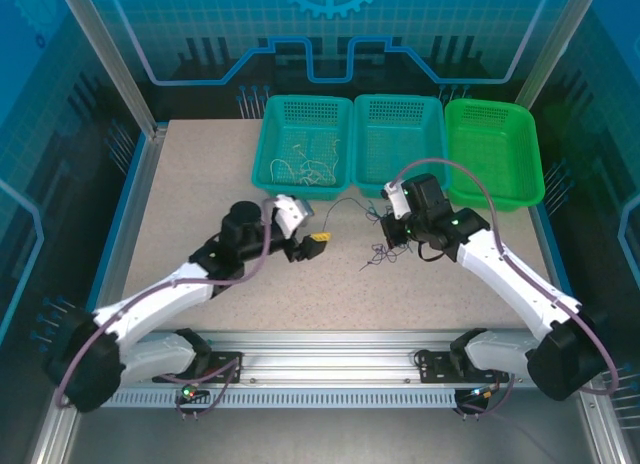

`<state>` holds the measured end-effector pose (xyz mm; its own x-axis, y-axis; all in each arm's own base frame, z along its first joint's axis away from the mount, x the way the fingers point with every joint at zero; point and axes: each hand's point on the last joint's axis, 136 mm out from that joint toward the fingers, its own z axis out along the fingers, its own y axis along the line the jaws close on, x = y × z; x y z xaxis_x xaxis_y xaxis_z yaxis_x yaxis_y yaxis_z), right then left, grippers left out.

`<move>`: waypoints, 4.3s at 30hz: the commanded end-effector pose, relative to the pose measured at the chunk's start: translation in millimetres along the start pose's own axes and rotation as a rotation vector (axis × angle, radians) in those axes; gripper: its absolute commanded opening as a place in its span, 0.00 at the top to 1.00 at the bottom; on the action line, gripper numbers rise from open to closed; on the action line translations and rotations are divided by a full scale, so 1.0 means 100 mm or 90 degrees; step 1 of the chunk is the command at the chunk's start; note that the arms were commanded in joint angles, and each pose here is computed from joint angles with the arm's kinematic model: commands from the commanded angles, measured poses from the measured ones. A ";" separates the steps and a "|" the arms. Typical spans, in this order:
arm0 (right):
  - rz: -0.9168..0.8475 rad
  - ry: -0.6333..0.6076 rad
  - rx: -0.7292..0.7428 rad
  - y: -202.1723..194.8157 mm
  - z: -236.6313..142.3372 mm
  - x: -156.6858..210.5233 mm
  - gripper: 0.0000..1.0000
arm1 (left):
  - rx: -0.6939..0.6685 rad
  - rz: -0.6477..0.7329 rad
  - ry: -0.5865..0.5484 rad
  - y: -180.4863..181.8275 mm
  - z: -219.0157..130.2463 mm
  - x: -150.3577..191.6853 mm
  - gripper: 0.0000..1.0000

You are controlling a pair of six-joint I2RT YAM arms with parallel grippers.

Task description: Untangle the cables

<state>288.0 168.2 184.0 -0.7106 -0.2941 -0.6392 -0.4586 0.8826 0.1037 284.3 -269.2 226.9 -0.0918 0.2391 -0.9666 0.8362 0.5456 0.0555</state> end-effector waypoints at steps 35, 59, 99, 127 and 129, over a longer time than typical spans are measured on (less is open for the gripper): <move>0.321 0.094 0.221 -0.96 0.36 0.87 1.00 | -0.316 -0.183 -0.265 1.18 -1.05 -1.26 1.00; -0.121 -0.416 -0.403 1.65 -0.48 -1.19 0.33 | -0.150 -0.249 -0.307 0.94 -0.87 -2.02 1.00; 0.156 -0.413 0.130 -1.09 -0.44 -3.26 1.00 | -0.095 -0.159 -0.237 0.32 -1.07 -1.28 0.15; 0.376 -0.194 0.160 -1.33 -0.16 -1.00 0.29 | -0.027 -0.191 -0.119 0.08 -0.40 -0.81 0.14; 0.410 -0.160 0.203 -1.37 -0.21 -0.52 0.28 | -0.010 -0.183 -0.100 0.00 -0.27 -0.74 0.14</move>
<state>401.4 82.3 257.3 -0.6167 0.3049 -0.7258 0.0629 0.9381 0.3407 277.5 -252.5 302.6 -0.2796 -0.0744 -0.9572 0.7492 0.6066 -0.2660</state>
